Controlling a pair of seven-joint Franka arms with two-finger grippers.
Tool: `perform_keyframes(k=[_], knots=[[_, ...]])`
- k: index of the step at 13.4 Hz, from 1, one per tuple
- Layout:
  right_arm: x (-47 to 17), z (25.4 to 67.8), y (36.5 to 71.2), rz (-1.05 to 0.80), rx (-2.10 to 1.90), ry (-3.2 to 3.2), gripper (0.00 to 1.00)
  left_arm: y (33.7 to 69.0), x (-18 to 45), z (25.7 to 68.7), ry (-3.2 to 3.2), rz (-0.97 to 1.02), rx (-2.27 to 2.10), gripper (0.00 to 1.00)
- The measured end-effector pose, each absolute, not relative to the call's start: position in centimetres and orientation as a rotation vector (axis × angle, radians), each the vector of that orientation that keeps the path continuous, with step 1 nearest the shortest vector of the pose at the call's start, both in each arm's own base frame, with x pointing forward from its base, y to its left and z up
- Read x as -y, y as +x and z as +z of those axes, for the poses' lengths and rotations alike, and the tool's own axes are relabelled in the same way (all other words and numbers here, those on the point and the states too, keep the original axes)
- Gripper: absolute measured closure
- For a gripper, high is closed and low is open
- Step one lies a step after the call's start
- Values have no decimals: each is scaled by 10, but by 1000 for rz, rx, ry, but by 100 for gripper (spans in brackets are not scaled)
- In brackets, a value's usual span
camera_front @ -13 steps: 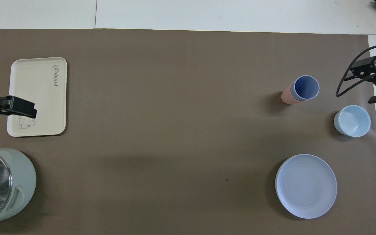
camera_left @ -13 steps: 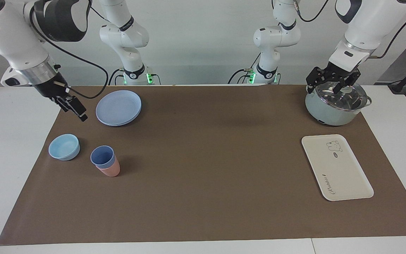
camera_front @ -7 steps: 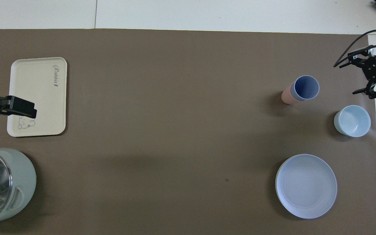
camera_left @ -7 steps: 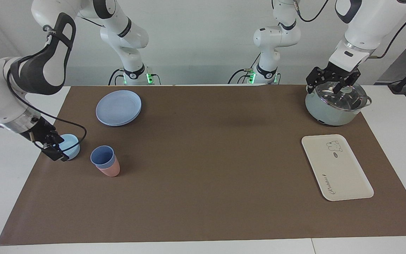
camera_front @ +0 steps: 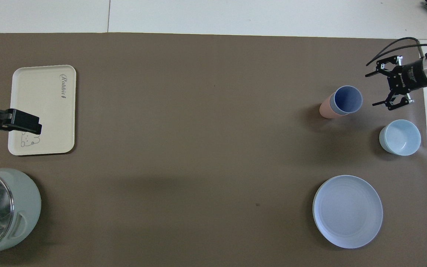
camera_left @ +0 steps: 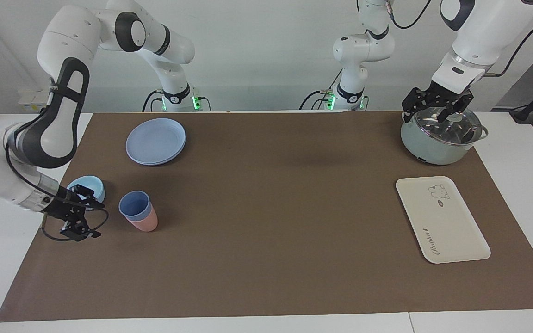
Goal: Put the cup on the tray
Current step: 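Lower the right gripper over the blue cup and close on it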
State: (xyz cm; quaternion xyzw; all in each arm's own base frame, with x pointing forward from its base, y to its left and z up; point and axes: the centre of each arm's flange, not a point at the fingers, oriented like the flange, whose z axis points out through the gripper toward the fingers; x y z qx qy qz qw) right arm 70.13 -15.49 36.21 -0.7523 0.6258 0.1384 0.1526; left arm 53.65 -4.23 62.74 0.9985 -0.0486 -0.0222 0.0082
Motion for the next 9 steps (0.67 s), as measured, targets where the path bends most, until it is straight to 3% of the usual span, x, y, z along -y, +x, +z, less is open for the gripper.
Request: perform_keyframes(k=[9], knots=[[124, 295, 695, 649, -1726, -2014, 0, 536, 42, 628, 3121, -69, 152, 0]])
